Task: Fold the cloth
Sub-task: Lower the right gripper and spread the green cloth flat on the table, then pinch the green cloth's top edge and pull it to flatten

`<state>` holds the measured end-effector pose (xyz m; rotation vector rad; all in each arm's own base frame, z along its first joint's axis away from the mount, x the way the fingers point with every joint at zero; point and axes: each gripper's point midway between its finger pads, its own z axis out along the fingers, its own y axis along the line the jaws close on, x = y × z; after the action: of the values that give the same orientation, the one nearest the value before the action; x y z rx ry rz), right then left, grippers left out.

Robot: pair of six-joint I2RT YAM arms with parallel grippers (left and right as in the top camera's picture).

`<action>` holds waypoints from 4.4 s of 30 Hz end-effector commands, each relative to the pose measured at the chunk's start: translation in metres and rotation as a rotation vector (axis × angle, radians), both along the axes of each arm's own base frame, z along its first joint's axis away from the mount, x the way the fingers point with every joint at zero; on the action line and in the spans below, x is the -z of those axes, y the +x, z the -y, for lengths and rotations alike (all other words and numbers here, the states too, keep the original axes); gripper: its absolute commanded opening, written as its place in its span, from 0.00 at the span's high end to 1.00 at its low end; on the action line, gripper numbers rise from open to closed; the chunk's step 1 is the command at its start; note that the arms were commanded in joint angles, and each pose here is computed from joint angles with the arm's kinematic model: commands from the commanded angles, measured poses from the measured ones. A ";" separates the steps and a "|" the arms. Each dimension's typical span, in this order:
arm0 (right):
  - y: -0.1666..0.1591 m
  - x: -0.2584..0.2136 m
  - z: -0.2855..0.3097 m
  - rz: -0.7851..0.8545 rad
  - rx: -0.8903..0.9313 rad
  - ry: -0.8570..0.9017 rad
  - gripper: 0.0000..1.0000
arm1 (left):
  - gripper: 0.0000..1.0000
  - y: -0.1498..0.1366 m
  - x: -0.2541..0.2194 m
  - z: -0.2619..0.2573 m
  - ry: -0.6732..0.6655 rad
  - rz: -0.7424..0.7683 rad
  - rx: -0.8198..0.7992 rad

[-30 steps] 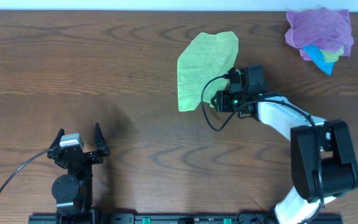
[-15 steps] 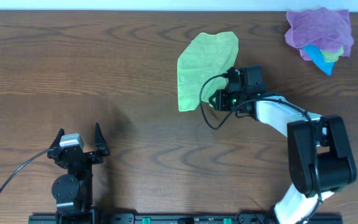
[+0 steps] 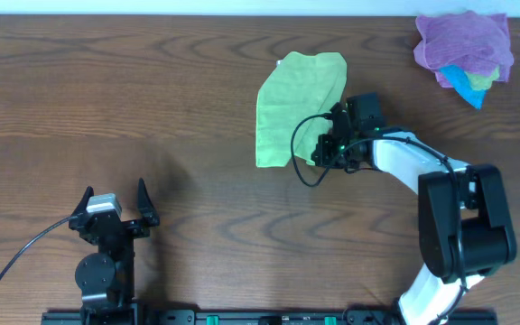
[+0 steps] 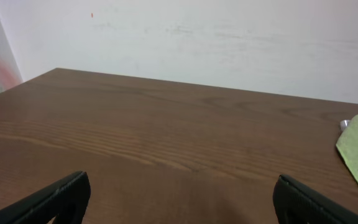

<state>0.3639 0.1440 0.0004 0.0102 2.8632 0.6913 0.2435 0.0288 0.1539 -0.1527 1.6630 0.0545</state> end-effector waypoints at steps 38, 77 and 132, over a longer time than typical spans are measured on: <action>-0.002 -0.060 0.069 -0.009 0.038 -0.403 0.16 | 0.04 -0.002 0.019 -0.003 0.012 -0.065 -0.016; 0.153 -0.042 -0.054 0.285 -0.046 0.002 0.99 | 0.05 -0.002 0.019 -0.003 0.011 -0.065 -0.016; 0.049 0.021 -0.196 0.132 -0.385 0.039 0.99 | 0.05 -0.002 0.019 -0.003 0.012 -0.065 -0.016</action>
<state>0.4239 0.3392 0.0020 -0.5452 2.6961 0.7884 0.2435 0.0287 0.1539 -0.1528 1.6629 0.0539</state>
